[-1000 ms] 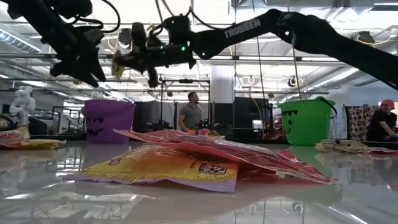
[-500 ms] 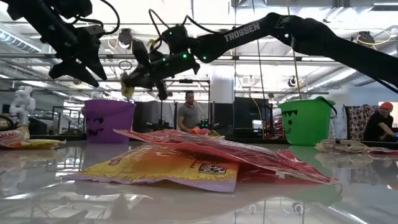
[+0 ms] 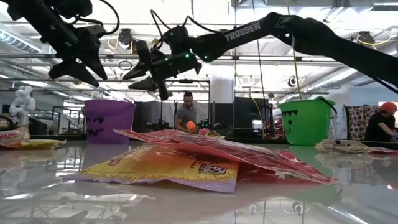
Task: Sort candy by brand, put in halloween buckets
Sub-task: Put the yellow candy into the top violet bucket
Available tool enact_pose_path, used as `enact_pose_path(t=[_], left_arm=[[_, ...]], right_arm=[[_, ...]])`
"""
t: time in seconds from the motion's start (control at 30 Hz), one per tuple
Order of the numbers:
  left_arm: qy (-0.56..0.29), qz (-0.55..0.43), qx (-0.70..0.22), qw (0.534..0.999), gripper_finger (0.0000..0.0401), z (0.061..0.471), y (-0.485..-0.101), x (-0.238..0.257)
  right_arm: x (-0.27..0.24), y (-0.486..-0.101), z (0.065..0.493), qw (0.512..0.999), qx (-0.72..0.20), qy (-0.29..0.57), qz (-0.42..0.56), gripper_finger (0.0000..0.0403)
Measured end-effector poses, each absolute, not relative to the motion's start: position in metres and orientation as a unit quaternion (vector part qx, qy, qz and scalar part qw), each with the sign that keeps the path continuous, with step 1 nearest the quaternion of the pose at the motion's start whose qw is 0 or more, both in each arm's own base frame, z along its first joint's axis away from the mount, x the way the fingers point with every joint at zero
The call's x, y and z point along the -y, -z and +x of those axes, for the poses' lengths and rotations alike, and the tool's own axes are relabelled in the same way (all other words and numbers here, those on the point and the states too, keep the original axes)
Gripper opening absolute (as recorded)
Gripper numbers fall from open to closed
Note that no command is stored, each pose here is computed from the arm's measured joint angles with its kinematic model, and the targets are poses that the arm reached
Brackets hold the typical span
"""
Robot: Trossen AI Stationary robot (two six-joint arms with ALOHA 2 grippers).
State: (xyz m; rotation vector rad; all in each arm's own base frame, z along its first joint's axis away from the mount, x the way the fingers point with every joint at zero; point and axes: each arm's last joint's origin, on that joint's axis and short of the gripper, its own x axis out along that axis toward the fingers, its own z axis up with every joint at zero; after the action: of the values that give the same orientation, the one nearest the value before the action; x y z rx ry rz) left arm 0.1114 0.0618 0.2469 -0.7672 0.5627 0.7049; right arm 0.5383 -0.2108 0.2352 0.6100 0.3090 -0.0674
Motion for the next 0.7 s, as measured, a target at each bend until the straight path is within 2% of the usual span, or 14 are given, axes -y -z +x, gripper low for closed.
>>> enact_pose_path(t=[0.17,0.33,0.5,0.7], left_arm=[[-0.326,-0.343,-0.267,0.84,0.017,0.112,-0.248,-0.062],[-0.303,-0.289,-0.237,0.877,0.017,0.118,-0.255,-0.065],[-0.278,-0.223,-0.185,0.916,0.017,0.125,-0.268,-0.069],[-0.262,-0.156,-0.14,0.942,0.017,0.129,-0.279,-0.071]], right_arm=[[0.222,-0.255,0.518,0.932,-0.193,-0.011,0.308,0.0155],[0.222,-0.268,0.482,0.898,-0.316,0.005,0.306,0.0149],[0.197,-0.28,0.453,0.843,-0.437,0.0,0.312,0.0143],[0.156,-0.276,0.44,0.788,-0.563,0.011,0.251,0.0139]])
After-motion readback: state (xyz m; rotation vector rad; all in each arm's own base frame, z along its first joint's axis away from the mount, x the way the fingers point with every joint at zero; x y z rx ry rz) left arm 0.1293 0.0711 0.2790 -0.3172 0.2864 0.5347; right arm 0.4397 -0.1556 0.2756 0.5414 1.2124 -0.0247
